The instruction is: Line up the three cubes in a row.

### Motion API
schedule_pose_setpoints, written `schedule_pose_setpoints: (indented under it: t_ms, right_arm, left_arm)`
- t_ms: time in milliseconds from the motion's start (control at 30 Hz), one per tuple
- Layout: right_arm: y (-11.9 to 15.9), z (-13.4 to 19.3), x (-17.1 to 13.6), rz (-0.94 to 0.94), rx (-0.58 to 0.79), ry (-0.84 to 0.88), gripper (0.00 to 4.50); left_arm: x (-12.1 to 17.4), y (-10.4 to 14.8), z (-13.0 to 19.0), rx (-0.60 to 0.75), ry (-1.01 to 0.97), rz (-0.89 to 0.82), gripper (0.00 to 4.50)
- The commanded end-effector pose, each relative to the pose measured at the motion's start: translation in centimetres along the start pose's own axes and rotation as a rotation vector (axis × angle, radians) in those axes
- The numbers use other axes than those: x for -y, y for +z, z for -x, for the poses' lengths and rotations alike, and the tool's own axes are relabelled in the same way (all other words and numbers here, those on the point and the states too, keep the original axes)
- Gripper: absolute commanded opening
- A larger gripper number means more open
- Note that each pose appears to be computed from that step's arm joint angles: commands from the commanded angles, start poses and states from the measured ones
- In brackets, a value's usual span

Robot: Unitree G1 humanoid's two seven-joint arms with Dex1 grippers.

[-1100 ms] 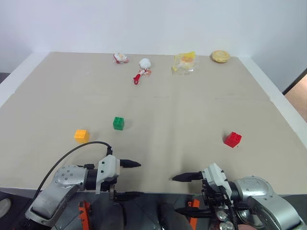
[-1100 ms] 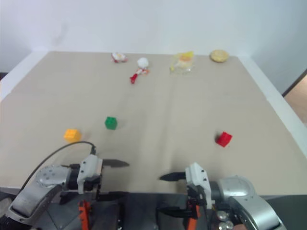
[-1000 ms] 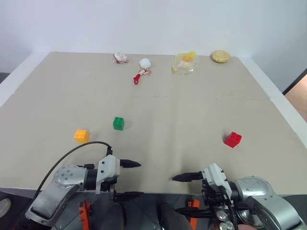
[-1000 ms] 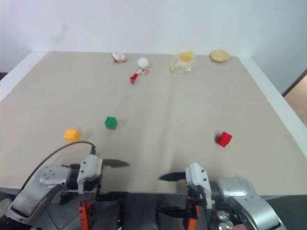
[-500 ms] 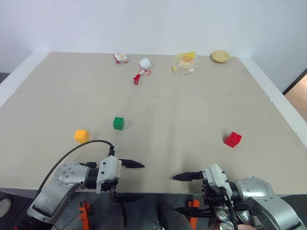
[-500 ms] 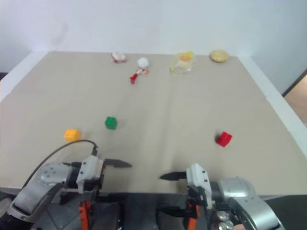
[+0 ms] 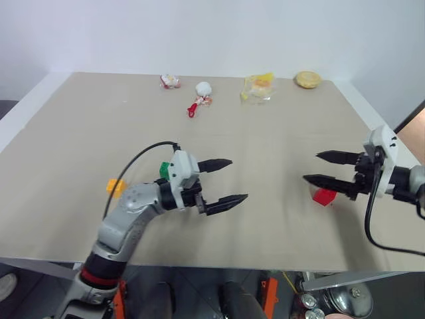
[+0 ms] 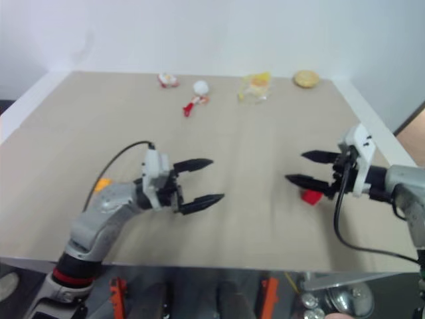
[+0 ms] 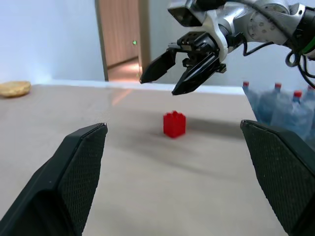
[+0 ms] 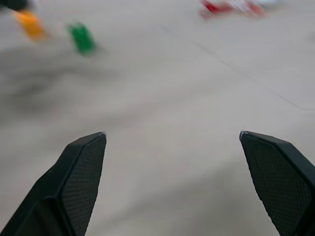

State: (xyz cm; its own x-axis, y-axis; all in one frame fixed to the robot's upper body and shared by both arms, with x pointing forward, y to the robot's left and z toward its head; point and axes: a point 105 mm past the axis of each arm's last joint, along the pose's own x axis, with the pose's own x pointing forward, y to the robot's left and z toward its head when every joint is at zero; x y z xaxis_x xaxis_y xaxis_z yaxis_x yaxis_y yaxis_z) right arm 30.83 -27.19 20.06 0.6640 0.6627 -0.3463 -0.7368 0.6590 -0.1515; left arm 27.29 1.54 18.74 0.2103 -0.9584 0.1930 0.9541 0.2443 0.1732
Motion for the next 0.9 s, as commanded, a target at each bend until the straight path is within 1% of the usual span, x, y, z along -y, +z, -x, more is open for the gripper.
schedule_pose_setpoints:
  t_ms: [33, 200, 433, 567, 800, 833, 867, 900]
  right_arm:
    - [-1.3, 0.8, 1.6, 0.007, -0.11, -0.007, 4.5]
    - [-3.1, 0.7, 2.0, -0.015, -0.202, 0.037, 4.5]
    - [-4.9, 0.2, 2.8, -0.021, -0.257, 0.019, 4.5]
    - [-6.6, 0.1, 3.1, -0.032, -0.315, -0.001, 4.5]
    - [-7.6, -0.3, 3.2, -0.071, -0.328, -0.017, 4.5]
    - [-7.7, -0.3, 3.3, -0.072, -0.329, -0.017, 3.97]
    - [-7.7, -0.3, 3.3, -0.073, -0.329, -0.018, 3.81]
    - [-7.7, -0.3, 3.3, -0.073, -0.329, -0.021, 3.41]
  left_arm:
    - [0.5, 0.9, -0.9, 0.032, -0.031, -0.036, 4.49]
    - [0.5, 0.9, -1.2, 0.039, -0.038, -0.039, 4.49]
    - [0.3, 1.2, -1.4, 0.053, -0.025, -0.049, 4.49]
    - [0.2, 1.2, -1.5, 0.056, -0.027, -0.05, 4.49]
    - [0.1, 1.4, -1.7, 0.06, -0.038, -0.051, 4.49]
    - [0.1, 1.4, -1.7, 0.061, -0.039, -0.051, 4.5]
    - [0.1, 1.4, -1.8, 0.062, -0.039, -0.051, 4.5]
    - [0.1, 1.4, -1.8, 0.062, -0.039, -0.051, 4.5]
